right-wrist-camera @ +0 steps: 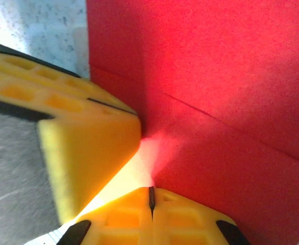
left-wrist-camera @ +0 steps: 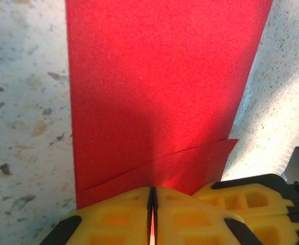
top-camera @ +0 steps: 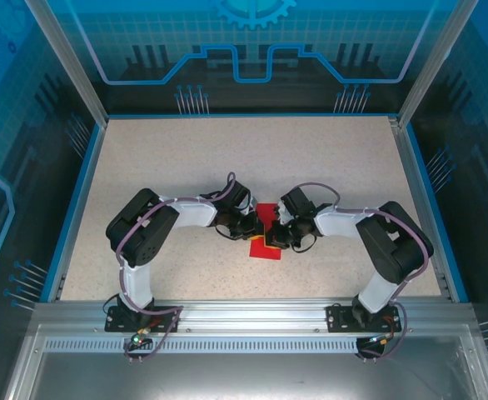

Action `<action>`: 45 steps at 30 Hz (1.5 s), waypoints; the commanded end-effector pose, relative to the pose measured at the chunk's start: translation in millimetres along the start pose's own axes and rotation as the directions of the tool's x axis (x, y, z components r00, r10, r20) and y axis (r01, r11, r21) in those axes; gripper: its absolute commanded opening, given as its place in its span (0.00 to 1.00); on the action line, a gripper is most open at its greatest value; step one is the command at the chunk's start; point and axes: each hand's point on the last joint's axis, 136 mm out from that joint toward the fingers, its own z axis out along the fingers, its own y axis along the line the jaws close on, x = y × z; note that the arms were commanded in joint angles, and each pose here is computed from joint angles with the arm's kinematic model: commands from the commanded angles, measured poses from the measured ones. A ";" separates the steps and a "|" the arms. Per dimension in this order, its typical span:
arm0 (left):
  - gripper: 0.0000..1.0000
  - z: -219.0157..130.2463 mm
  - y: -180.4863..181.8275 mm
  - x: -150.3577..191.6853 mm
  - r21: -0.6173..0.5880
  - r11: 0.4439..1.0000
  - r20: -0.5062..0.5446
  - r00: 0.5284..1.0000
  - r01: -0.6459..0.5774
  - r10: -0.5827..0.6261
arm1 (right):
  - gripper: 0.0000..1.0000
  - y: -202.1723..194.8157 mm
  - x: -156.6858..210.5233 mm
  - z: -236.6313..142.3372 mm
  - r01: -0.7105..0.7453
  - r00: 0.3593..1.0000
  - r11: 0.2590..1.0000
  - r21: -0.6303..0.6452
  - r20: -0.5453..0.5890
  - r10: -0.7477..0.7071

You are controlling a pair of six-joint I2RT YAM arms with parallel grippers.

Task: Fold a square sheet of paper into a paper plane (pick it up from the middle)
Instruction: Fold the triangle a second time at the center of the table.

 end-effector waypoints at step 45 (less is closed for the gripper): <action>0.10 9.4 33.8 7.9 -0.091 0.994 -0.012 0.998 0.057 -0.059 | 0.07 -37.7 62.0 -12.5 -0.073 0.996 0.997 0.020 -0.055 0.074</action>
